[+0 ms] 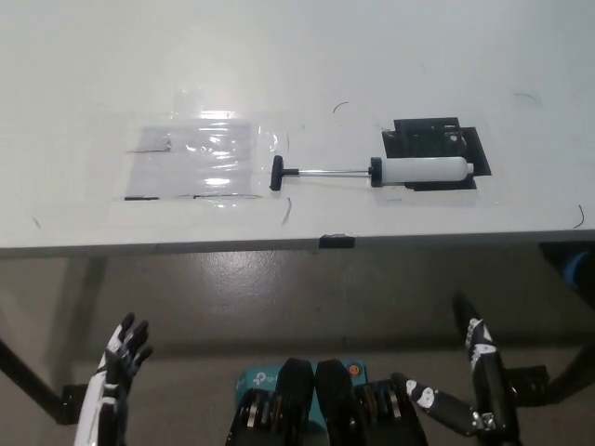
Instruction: The robot uses right hand to pick up a small white air pumper and uses its left hand to compress it, and then puts it on the desk
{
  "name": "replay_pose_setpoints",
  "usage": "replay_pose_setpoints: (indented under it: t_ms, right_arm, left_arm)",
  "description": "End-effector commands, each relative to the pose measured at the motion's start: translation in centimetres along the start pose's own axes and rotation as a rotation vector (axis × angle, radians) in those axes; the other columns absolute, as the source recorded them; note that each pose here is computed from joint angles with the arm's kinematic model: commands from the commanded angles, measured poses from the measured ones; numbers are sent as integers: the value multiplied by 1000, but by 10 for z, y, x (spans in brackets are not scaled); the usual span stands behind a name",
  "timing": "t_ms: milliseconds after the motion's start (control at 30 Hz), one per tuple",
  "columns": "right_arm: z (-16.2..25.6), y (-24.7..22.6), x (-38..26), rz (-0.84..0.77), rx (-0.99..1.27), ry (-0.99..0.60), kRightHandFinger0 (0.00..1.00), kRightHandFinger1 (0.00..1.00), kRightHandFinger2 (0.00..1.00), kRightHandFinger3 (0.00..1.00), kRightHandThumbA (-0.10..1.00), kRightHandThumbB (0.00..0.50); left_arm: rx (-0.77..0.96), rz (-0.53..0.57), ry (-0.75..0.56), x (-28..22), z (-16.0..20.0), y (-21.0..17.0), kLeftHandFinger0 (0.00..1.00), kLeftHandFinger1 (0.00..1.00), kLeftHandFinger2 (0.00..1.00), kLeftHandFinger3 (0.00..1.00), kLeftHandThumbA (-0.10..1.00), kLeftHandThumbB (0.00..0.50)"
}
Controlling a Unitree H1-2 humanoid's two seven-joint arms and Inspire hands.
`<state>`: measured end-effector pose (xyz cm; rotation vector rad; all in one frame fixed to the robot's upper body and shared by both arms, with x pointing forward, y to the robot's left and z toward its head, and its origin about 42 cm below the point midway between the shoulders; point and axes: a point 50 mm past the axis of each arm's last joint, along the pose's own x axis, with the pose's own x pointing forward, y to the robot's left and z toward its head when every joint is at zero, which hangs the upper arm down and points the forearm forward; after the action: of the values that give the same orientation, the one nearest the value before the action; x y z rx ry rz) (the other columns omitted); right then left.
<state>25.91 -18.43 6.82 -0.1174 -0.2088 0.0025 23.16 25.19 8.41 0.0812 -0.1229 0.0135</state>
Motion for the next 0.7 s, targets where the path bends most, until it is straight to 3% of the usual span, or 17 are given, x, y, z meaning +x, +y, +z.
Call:
replay_pose_setpoints:
  t_ms: [0,200,267,433,533,567,667]
  right_arm:
    - [30,-5,5,-87,11,-168,1000,1000,1000,1000,921,136]
    - [69,-13,14,-82,-39,-331,1000,1000,1000,1000,802,90]
    - [84,-23,27,-95,-89,-402,1000,1000,1000,1000,836,126]
    - [120,-46,71,-46,-164,-450,1000,1000,1000,1000,770,119]
    - [154,-64,120,54,-236,-427,1000,1000,1000,1000,728,183]
    - [162,-67,134,90,-244,-408,1000,1000,1000,1000,651,189]
    - [184,-77,186,244,-324,-342,1000,1000,1000,1000,718,192]
  left_arm:
    - [22,-83,-108,13,23,-12,1000,1000,1000,1000,1000,45]
    - [16,-123,-113,18,30,-22,1000,1000,1000,1000,1000,67]
    - [18,-133,-131,22,32,-26,1000,1000,1000,1000,1000,57]
    - [26,-129,-132,24,33,-25,1000,1000,1000,1000,1000,68]
    - [29,-129,-126,25,33,-25,1000,1000,1000,1000,1000,75]
    - [30,-132,-125,24,33,-25,1000,1000,1000,1000,1000,73]
    - [35,-136,-118,21,31,-24,1000,1000,1000,1000,1000,62]
